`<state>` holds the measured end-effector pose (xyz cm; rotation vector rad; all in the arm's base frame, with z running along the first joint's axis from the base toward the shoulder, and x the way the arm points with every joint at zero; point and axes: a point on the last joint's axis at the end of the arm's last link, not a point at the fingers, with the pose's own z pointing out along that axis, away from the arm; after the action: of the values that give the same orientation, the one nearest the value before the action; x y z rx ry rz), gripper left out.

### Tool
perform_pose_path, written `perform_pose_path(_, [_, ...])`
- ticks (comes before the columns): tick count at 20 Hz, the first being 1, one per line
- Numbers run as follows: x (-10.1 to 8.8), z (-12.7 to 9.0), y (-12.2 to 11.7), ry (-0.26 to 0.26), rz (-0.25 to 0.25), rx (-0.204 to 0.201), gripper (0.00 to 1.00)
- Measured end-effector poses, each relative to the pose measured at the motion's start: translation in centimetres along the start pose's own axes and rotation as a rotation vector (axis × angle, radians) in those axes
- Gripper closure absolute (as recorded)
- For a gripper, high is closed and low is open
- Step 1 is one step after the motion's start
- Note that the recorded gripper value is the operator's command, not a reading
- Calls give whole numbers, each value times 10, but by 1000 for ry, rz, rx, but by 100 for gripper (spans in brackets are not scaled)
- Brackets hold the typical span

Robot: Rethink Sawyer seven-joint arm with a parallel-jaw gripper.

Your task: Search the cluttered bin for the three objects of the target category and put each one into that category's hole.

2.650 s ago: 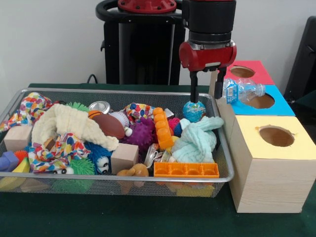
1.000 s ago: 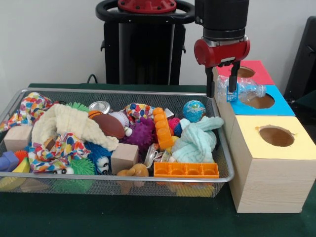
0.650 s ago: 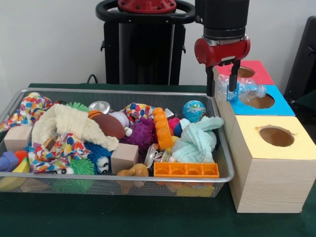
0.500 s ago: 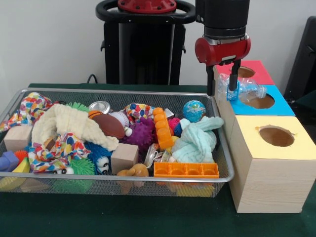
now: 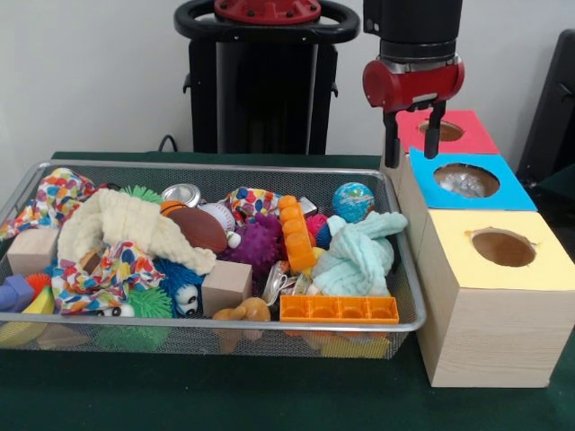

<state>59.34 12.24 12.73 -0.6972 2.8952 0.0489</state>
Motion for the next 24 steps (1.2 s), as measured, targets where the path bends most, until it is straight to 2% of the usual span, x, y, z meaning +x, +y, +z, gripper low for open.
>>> perform_pose_path(13, [0,-1,4,5,-7,1,0])
perform_pose_path(19, [15,1,2,35,-49,49,0])
perform_pose_path(23, [22,-4,-12,38,-51,79,0])
perform_pose_path(24, [25,-9,-24,37,-39,95,0])
